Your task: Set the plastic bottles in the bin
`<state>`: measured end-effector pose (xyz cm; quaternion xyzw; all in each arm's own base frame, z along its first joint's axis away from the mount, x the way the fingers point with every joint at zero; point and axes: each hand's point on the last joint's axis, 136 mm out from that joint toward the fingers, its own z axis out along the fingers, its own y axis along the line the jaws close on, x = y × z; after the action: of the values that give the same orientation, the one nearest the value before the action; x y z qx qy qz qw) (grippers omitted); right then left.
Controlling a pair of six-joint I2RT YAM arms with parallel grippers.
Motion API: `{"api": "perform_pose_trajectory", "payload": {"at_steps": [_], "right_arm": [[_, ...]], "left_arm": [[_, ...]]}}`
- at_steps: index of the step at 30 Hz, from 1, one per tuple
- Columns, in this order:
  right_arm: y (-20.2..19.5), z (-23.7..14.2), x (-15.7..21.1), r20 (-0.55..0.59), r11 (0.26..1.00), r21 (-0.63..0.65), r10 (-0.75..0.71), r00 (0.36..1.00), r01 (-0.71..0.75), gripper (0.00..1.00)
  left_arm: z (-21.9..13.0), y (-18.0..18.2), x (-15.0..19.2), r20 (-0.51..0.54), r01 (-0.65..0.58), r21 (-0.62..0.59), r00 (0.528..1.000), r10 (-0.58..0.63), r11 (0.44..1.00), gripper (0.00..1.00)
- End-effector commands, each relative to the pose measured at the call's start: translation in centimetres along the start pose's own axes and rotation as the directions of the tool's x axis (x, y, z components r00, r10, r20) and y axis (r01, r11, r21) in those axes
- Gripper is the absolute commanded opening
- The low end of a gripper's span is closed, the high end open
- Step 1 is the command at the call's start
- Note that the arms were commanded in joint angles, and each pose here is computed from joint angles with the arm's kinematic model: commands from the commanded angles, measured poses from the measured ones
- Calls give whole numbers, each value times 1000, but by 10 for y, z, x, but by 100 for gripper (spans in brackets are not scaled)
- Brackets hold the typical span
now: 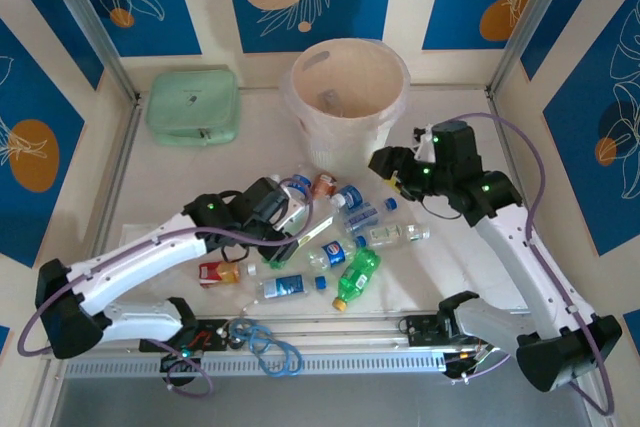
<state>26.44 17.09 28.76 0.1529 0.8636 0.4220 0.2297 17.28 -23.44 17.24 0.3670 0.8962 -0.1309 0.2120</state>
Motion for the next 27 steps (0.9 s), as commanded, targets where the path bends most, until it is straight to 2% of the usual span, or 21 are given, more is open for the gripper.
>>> {"api": "perform_pose_trajectory", "payload": {"at_steps": [1, 4, 11, 20, 27], "right_arm": [[40, -25, -6, -25, 982, -188, -3, 1000, -1, 63], [44, -28, -10, -34, 978, -207, -1, 999, -6, 60], [47, -14, 0, -117, 977, -213, -21, 993, -5, 55], [57, 7, 12, -181, 980, -196, -59, 982, 23, 54], [54, 20, 15, -190, 988, -150, -57, 980, 28, 57]], "left_arm": [[-25, -10, -21, 108, -34, 39, 994, 30, 999, 54], [-41, -15, -35, 205, -32, 69, 979, 18, 997, 54], [-67, -27, -56, 338, -40, 139, 941, -9, 989, 54], [-79, -31, -62, 386, -50, 167, 922, -19, 985, 52], [-86, -29, -62, 414, -41, 164, 910, -31, 986, 51]]}}
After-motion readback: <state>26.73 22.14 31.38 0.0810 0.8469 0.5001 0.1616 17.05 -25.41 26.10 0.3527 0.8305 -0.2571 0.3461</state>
